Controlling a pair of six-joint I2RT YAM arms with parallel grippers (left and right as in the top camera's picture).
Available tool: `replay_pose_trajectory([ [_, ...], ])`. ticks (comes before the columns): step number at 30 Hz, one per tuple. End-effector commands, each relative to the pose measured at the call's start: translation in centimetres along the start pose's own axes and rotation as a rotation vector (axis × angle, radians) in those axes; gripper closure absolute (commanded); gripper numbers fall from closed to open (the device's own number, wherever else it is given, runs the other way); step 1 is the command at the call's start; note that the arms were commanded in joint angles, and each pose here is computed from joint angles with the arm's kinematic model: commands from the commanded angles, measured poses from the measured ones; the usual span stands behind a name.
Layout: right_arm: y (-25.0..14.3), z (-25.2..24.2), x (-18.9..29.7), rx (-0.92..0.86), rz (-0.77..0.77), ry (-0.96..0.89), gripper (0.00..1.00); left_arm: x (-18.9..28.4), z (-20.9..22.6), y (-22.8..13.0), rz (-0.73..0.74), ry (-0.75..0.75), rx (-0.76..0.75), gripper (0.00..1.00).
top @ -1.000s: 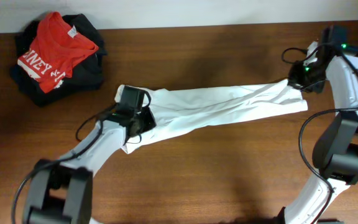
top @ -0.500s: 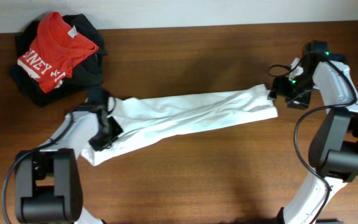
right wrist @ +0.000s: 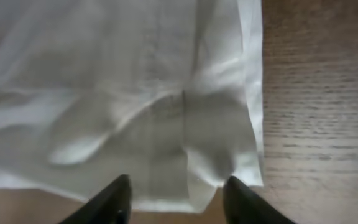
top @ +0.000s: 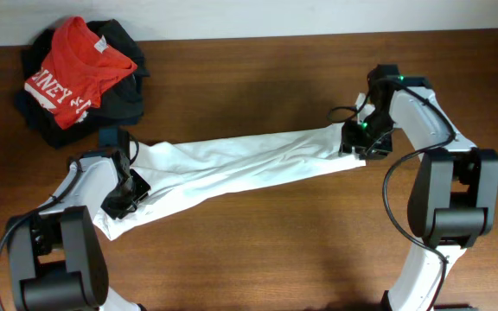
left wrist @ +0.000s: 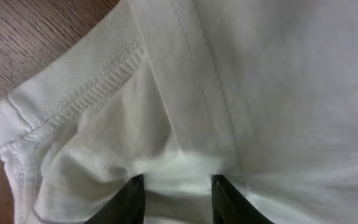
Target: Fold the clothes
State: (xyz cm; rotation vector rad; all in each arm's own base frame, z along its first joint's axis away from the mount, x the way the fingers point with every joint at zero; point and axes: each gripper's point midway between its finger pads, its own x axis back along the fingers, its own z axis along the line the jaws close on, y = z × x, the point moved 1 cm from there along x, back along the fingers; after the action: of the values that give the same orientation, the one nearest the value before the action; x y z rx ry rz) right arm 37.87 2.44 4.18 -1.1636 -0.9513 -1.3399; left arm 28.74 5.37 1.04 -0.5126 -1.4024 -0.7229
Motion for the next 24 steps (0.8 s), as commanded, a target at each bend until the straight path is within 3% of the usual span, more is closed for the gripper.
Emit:
replay_pose_trajectory([
  [1, -0.8, 0.0, -1.6, 0.000, 0.022, 0.023, 0.66, -1.9, 2.0, -0.9, 0.028, 0.092, 0.004, 0.65],
  [3, -0.7, 0.0, -1.8, 0.002, 0.016, 0.023, 0.74, -1.9, 2.0, -0.9, 0.028, 0.092, 0.004, 0.65],
  [5, -0.3, -0.5, -1.5, -0.001, 0.001, 0.000, 0.91, -1.9, 2.0, -0.9, 0.028, 0.092, 0.004, 0.65],
  [7, -0.1, -1.5, -0.9, -0.013, -0.003, -0.048, 0.96, -1.9, 2.0, -0.9, 0.029, 0.092, -0.015, 0.65],
  [20, -2.7, -6.8, 2.2, -0.216, 0.099, -0.275, 0.95, 0.3, 3.0, 0.5, 0.049, 0.136, -0.022, 0.65],
  [21, -3.1, -7.0, 2.4, -0.217, 0.115, -0.288, 0.81, 0.8, 3.0, 0.6, 0.051, 0.138, -0.023, 0.64],
  [22, -3.5, -7.1, 2.4, -0.217, 0.129, -0.298, 0.75, 1.2, 2.9, 0.8, 0.053, 0.139, -0.023, 0.62],
  [23, -3.8, -7.3, 2.6, -0.219, 0.141, -0.315, 0.43, 1.5, 2.9, 0.9, 0.056, 0.141, -0.024, 0.60],
  [24, -3.9, -7.6, 2.7, -0.220, 0.145, -0.332, 0.01, 1.7, 2.9, 1.0, 0.057, 0.142, -0.025, 0.56],
])
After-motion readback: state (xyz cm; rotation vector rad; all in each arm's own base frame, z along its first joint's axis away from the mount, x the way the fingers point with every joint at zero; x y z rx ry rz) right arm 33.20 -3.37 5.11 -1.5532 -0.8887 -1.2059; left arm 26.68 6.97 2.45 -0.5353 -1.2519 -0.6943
